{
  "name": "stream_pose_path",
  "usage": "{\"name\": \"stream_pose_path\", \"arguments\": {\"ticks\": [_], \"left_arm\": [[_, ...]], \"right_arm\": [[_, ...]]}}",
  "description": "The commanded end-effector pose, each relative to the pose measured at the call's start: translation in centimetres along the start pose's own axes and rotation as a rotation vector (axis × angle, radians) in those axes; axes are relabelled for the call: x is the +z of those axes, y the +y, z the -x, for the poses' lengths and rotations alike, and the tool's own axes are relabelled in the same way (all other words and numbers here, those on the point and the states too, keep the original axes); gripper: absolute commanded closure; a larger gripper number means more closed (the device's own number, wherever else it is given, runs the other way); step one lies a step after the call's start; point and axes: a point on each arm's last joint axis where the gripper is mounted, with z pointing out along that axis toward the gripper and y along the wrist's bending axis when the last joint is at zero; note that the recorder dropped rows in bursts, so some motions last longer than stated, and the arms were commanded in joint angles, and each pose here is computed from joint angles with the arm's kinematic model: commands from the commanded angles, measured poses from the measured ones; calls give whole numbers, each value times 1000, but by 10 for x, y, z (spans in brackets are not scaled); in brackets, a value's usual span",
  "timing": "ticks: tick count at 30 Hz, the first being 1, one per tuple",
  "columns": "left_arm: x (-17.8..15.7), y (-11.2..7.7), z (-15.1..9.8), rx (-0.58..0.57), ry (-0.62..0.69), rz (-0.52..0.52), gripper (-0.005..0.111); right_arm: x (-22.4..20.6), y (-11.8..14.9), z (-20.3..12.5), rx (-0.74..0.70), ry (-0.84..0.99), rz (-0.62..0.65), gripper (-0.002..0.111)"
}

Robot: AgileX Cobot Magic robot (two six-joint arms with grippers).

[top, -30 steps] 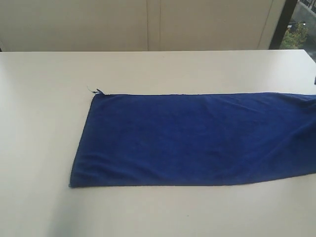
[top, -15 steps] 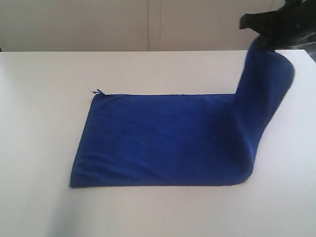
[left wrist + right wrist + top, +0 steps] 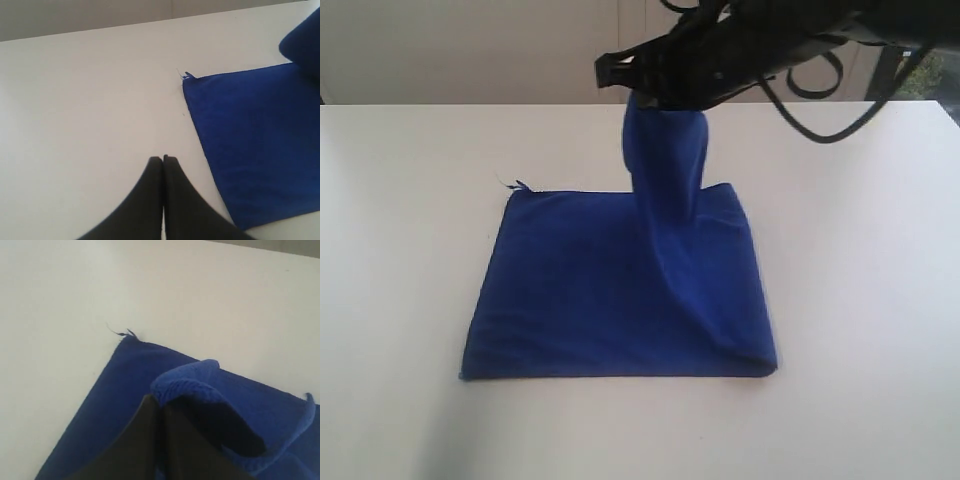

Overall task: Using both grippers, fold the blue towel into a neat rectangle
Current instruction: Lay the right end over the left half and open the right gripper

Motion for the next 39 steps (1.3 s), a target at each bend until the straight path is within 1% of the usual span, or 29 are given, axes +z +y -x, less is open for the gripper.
{"name": "stream_pose_path", "arguments": {"ticks": [1,5,6,8,14,17,19,25,27,31,34,37,39], "left_arm": [[0,-1,-2,-6,2,-5,107],[0,-1,-2,-6,2,-5,107],[0,-1,-2,-6,2,-5,107],[0,-1,-2,-6,2,-5,107],[0,-1,-2,-6,2,-5,107],[0,-1,-2,-6,2,-5,107],[0,-1,-2,-6,2,-5,107],[0,-1,-2,-6,2,-5,107],[0,-1,-2,-6,2,-5,107],[0,-1,-2,-6,2,-5,107],[0,-1,-2,-6,2,-5,107],[0,-1,-2,-6,2,-5,107],[0,-1,-2,-6,2,-5,107]], "right_arm": [[12,24,7,-50,-26,47,108],[39,54,0,-103,10,103,108],[45,58,-2,-109,20,110,108],[74,69,-15,-126,49,121,108],[155,84,-62,-154,120,122,108],[174,89,-77,-170,146,126,108],[177,91,-80,-172,145,127,105],[177,92,-81,-187,147,131,78],[177,93,-81,-188,147,132,72],[166,96,-72,-190,135,142,71],[141,103,-55,-208,136,161,71],[110,102,-38,-295,161,145,72],[92,94,-28,-350,169,113,74]]}}
